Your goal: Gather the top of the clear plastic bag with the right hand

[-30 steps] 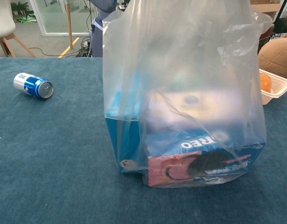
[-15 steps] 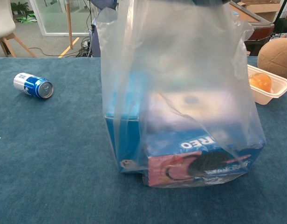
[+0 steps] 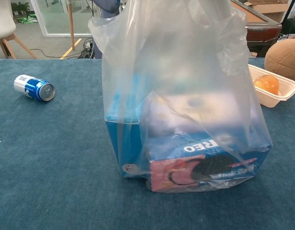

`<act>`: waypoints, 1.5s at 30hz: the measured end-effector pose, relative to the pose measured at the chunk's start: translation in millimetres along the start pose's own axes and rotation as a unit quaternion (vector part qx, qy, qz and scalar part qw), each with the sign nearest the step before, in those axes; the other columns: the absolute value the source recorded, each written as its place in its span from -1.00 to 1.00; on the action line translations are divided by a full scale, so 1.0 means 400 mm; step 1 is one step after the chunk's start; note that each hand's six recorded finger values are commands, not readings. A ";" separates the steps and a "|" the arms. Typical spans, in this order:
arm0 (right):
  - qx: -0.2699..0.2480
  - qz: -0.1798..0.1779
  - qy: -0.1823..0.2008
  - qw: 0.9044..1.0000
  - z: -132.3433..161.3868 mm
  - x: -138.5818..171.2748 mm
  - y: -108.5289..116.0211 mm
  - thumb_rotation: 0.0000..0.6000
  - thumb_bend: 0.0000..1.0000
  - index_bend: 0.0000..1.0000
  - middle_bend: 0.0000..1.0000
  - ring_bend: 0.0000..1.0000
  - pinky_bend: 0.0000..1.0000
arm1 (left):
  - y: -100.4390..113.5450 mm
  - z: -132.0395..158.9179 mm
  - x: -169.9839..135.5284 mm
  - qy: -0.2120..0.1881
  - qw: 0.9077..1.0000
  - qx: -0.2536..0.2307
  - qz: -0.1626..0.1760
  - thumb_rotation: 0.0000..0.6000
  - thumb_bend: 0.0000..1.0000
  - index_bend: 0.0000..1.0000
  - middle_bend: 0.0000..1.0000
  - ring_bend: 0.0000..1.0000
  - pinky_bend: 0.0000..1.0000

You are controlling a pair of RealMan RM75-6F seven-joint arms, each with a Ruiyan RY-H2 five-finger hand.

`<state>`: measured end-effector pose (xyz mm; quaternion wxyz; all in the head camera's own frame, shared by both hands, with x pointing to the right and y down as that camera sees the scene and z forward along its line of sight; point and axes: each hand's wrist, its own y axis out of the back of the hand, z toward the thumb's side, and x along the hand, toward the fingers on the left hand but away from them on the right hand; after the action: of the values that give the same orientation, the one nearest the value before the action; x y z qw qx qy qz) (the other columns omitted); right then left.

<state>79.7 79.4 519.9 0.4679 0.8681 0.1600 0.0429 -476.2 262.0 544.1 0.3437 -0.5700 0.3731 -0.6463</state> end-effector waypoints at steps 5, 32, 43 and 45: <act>-0.076 -0.017 0.002 0.997 0.012 -0.009 0.032 1.00 -0.78 -0.06 0.11 -0.11 -0.06 | 0.000 -0.001 0.001 0.000 1.000 -0.001 0.001 1.00 -0.51 -0.44 -0.49 -0.43 -0.67; -0.104 -0.077 0.036 0.991 0.132 -0.033 0.033 1.00 0.43 0.60 0.73 0.88 0.82 | -0.016 0.007 0.009 -0.003 1.000 -0.001 -0.008 1.00 -0.51 -0.44 -0.49 -0.43 -0.67; -0.062 -0.023 0.055 0.996 0.243 -0.098 -0.065 1.00 0.43 0.60 0.73 0.88 0.82 | -0.015 0.004 0.011 -0.001 1.000 -0.001 -0.005 1.00 -0.51 -0.44 -0.49 -0.43 -0.67; -0.058 -0.018 0.059 0.996 0.261 -0.109 -0.076 1.00 0.42 0.60 0.73 0.88 0.82 | -0.014 0.002 0.010 0.000 1.000 -0.001 -0.005 1.00 -0.51 -0.44 -0.49 -0.43 -0.67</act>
<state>54.5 -2.3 439.5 0.5080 0.8322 0.2008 0.0951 -475.8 261.1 551.0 0.3401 -0.5723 0.3708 -0.6475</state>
